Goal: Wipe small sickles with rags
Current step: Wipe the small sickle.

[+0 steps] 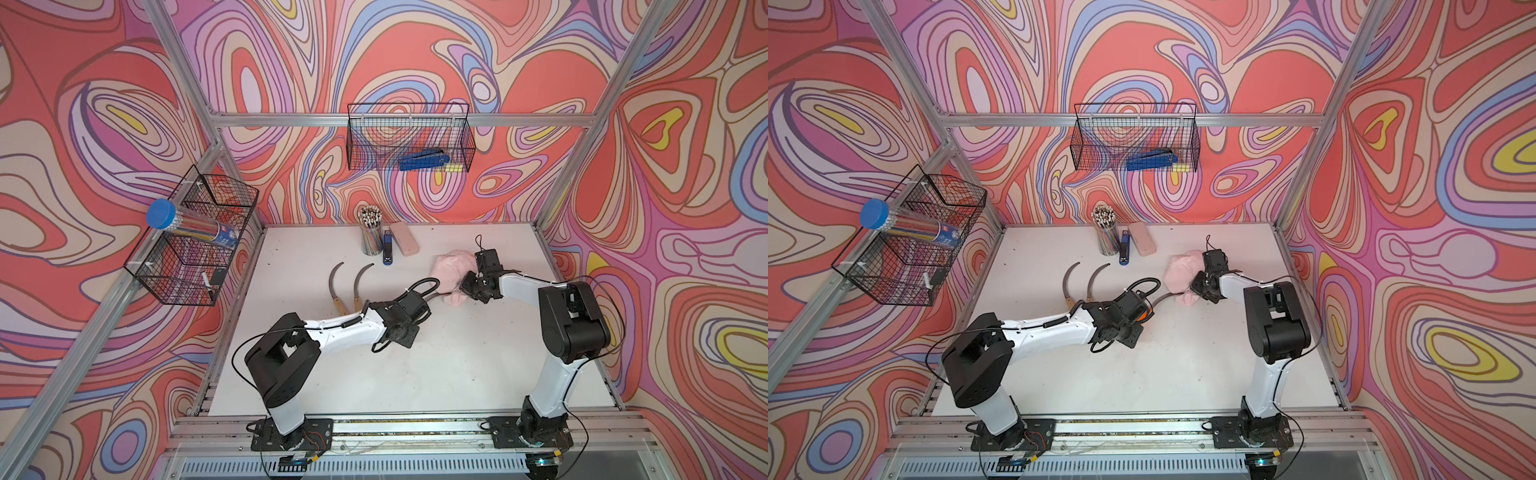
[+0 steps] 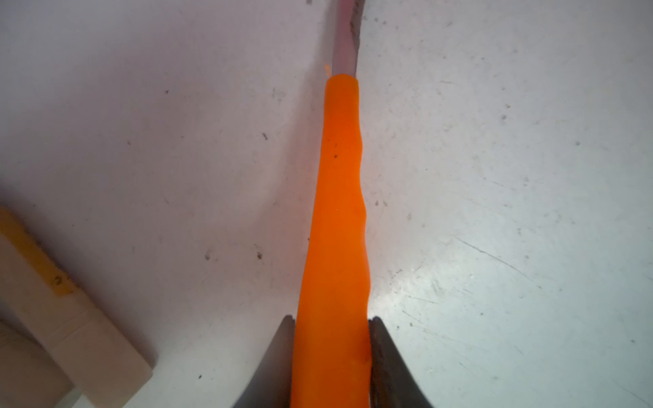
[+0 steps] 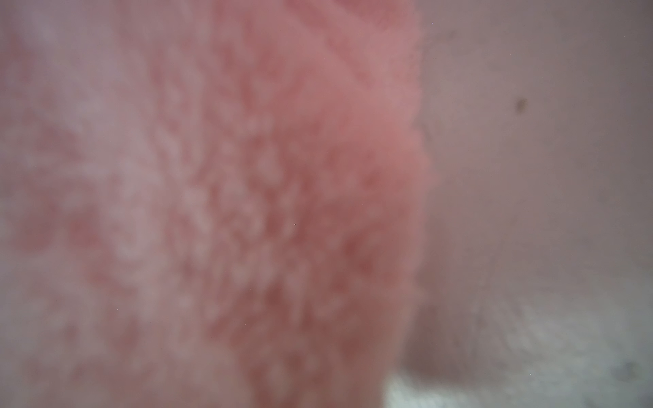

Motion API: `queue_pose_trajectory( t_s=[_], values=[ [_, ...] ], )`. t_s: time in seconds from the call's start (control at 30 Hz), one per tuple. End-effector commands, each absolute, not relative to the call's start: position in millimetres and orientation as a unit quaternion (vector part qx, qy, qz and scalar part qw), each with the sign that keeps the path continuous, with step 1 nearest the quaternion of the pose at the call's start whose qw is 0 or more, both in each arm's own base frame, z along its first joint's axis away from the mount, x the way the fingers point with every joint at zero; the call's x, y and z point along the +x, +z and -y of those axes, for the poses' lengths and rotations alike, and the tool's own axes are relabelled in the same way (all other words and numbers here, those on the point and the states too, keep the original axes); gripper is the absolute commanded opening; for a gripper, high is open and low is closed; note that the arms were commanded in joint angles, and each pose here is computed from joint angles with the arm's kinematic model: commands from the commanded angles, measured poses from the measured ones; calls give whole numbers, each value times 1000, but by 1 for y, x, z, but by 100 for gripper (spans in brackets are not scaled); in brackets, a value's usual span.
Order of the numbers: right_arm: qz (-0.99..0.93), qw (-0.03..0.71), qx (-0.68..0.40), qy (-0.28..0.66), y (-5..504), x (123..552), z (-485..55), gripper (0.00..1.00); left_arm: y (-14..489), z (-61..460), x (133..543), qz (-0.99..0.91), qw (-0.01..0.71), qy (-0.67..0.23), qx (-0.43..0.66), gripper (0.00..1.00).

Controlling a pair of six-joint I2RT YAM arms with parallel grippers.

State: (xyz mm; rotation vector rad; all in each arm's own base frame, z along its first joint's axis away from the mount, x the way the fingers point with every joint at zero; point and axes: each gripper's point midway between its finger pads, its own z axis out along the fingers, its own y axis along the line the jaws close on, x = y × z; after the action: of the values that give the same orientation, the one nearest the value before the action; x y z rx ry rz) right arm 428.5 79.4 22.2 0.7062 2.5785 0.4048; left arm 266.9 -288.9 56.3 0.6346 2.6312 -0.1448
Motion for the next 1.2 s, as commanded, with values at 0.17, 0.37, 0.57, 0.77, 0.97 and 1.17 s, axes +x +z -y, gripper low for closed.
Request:
queue_pose_trajectory(
  t_s=[0.17,0.37,0.57,0.77,0.97,1.17],
  values=[
    [-956,194,192,111,17,409,-104,0,54,252,270,-960,209,8,186,0],
    [-976,194,76,64,21,412,-168,0,56,255,270,-960,207,0,187,0],
    [-970,241,34,25,52,414,-185,0,56,256,270,-961,206,-3,187,0],
    [-957,270,97,33,86,417,-143,0,55,247,272,-961,211,22,180,0],
    [-935,321,109,107,148,435,-143,0,57,252,271,-959,216,3,184,0],
    [-941,279,39,187,136,457,-205,0,63,256,269,-957,219,-13,188,0]
  ],
)
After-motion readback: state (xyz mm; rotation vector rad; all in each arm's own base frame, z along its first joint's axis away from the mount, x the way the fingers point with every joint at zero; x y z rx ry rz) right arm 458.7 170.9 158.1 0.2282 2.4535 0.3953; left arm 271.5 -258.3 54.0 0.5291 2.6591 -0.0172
